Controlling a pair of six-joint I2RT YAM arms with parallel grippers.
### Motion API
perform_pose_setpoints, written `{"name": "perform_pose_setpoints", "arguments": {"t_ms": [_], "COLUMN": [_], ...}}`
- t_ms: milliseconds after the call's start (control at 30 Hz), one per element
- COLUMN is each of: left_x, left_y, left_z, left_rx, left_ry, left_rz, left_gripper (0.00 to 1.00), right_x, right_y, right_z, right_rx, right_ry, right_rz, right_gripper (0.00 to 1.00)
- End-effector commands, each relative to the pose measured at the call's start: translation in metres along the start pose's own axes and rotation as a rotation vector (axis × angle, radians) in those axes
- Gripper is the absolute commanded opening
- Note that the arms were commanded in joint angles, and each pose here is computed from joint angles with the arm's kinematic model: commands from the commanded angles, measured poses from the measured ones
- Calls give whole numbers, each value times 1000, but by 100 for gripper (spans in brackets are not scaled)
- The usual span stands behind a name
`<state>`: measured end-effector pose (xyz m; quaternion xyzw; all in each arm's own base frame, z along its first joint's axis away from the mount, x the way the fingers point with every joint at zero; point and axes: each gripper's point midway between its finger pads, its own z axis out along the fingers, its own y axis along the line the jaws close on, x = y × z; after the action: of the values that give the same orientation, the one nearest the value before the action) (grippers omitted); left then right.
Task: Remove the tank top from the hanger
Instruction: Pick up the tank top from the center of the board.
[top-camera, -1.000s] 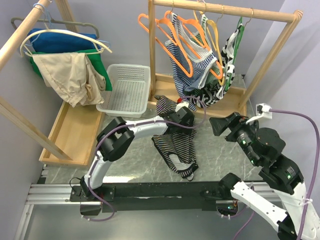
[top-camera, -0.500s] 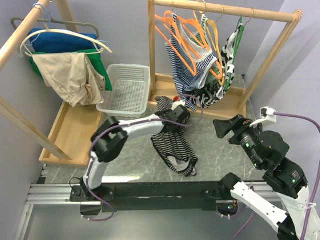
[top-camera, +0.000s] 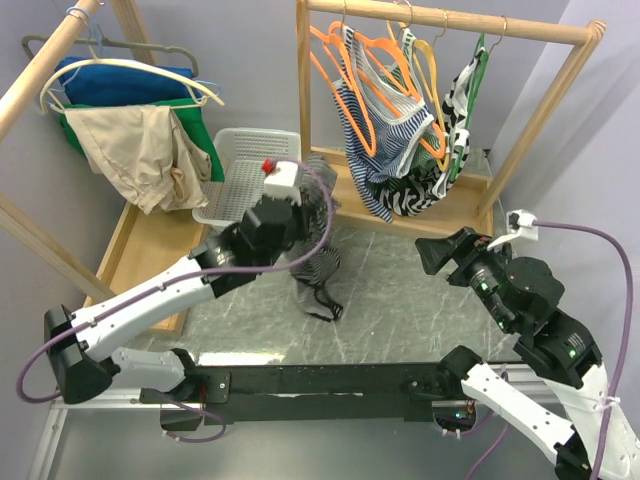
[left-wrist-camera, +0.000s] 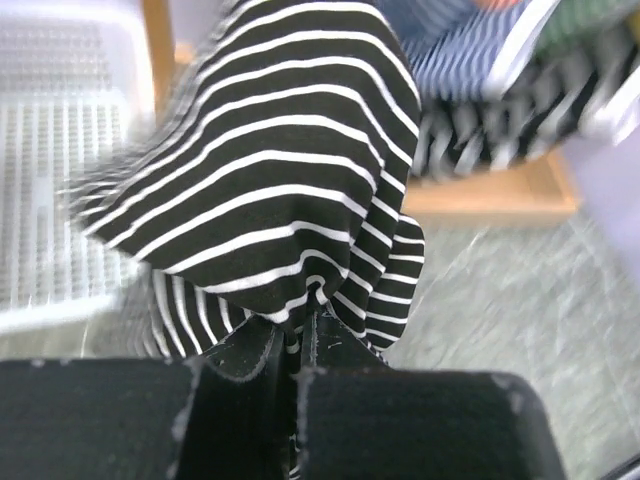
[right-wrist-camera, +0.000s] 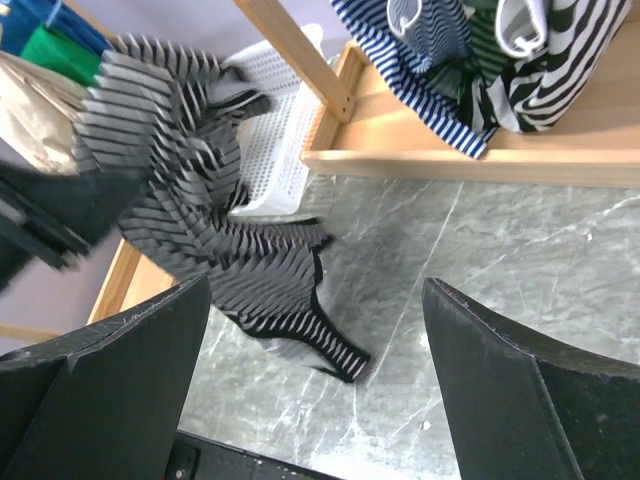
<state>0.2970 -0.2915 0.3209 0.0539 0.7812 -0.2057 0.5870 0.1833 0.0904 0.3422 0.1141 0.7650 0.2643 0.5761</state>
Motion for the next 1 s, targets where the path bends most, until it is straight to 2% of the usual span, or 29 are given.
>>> {"name": "perform_pose_setpoints", "arguments": {"t_ms": [0, 100, 300, 633, 667, 700, 767, 800, 833, 867, 900, 933, 967], "left_x": [90, 133, 185, 273, 279, 284, 291, 292, 290, 286, 285, 276, 270], "left_y": [15, 15, 13, 42, 47, 50, 53, 54, 51, 53, 56, 54, 56], "left_z": [0, -15, -51, -99, -102, -106, -110, -113, -115, -115, -118, -117, -116], "left_rx": [13, 46, 51, -96, -117, -132, -159, -163, -162, -174, -186, -186, -199], "left_ry": [180, 295, 443, 717, 734, 751, 772, 779, 774, 758, 759, 739, 719], "left_rz": [50, 34, -2, -69, -64, -60, -77, -76, -90, -88, -80, -96, -95], "left_gripper": [1, 1, 1, 1, 4, 8, 22, 20, 23, 54, 69, 73, 85], "right_x": [6, 11, 14, 22, 23, 24, 24, 24, 24, 23, 23, 22, 22], "right_y": [11, 8, 3, 1, 0, 0, 0, -1, -1, -1, -2, -1, -2], "right_z": [13, 16, 16, 22, 23, 23, 23, 23, 22, 22, 22, 21, 20], "right_rx": [-32, -25, -4, 7, 11, 14, 16, 16, 17, 19, 21, 17, 17], "right_ry": [18, 27, 33, 55, 61, 65, 67, 67, 66, 63, 61, 60, 59], "right_rz": [18, 18, 13, 4, 2, 0, -2, -4, -4, -3, -5, -4, -5], "right_gripper": [94, 94, 94, 95, 95, 95, 95, 95, 95, 95, 95, 95, 95]}}
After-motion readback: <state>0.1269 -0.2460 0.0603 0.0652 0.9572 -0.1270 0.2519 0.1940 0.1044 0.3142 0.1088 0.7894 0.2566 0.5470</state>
